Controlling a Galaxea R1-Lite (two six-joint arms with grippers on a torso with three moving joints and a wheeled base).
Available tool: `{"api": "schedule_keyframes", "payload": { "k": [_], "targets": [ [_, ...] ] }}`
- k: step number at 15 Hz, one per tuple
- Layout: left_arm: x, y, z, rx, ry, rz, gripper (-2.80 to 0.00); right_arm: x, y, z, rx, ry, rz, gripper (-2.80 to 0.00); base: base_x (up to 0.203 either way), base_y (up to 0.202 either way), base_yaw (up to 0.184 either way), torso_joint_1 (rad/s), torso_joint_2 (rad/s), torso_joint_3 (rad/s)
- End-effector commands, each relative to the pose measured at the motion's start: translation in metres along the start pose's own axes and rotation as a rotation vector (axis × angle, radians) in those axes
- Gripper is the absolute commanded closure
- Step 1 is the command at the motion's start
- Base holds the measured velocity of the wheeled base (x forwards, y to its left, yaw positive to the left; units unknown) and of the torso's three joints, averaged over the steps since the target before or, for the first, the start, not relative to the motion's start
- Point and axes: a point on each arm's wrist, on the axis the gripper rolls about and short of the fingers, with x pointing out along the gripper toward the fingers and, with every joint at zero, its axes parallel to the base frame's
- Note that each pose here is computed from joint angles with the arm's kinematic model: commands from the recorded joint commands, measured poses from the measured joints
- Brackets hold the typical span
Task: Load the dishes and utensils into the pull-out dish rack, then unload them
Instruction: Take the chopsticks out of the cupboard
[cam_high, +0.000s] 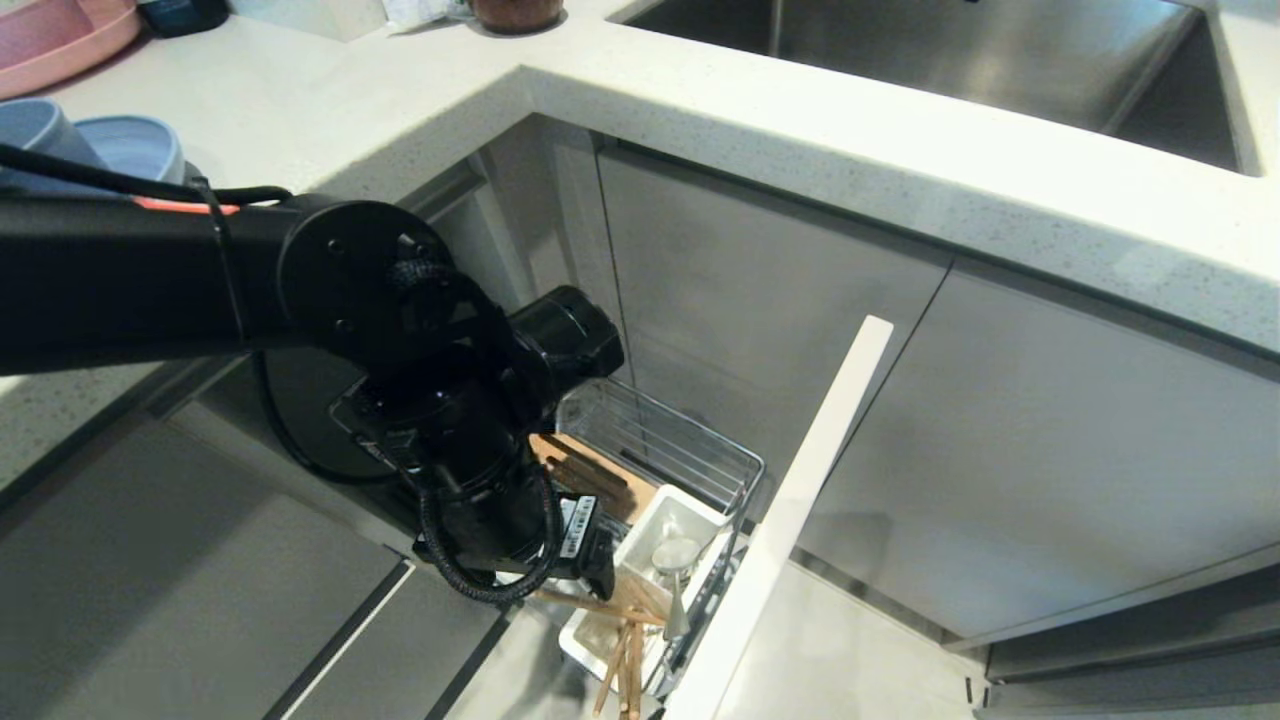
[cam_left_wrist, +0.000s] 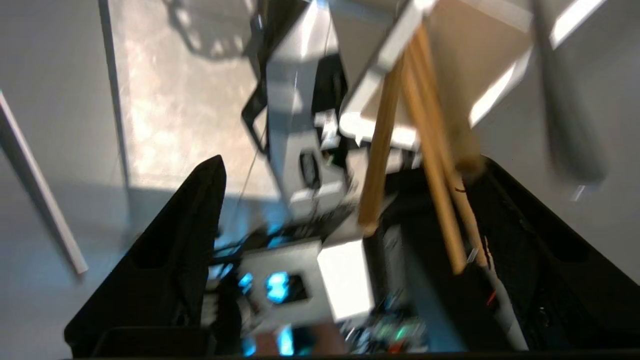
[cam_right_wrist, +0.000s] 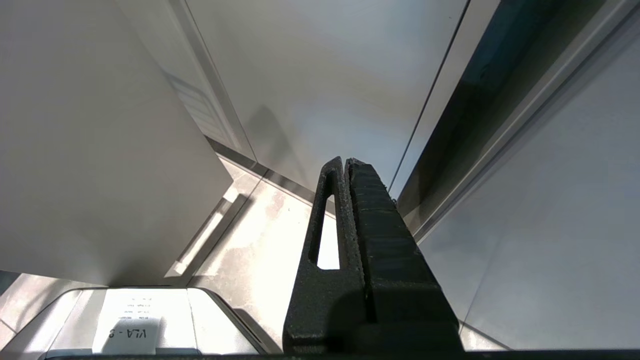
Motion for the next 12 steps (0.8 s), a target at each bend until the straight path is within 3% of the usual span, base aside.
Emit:
{"api": "schedule_keyframes", "payload": {
  "k": [1,7,12],
  "targets": [
    [0.001,0.004,0.007,0.060,0.053,-0.026,-2.80,0.000,0.000,0.000,0.000,-0.001,0.000,0.00,0.000,0.000,0.000,0.000,0.00,0.000],
    [0.019,-0.012,0.035,0.103,0.100,-0.033,-2.80,0.000,0.000,0.000,0.000,-0.003,0.000,0.00,0.000,0.000,0.000,0.000,0.00,0.000],
    [0.042,-0.011,0.045,0.114,0.139,-0.015,-2.80,0.000,0.000,0.000,0.000,-0.001,0.000,0.00,0.000,0.000,0.000,0.000,0.00,0.000]
  ]
}}
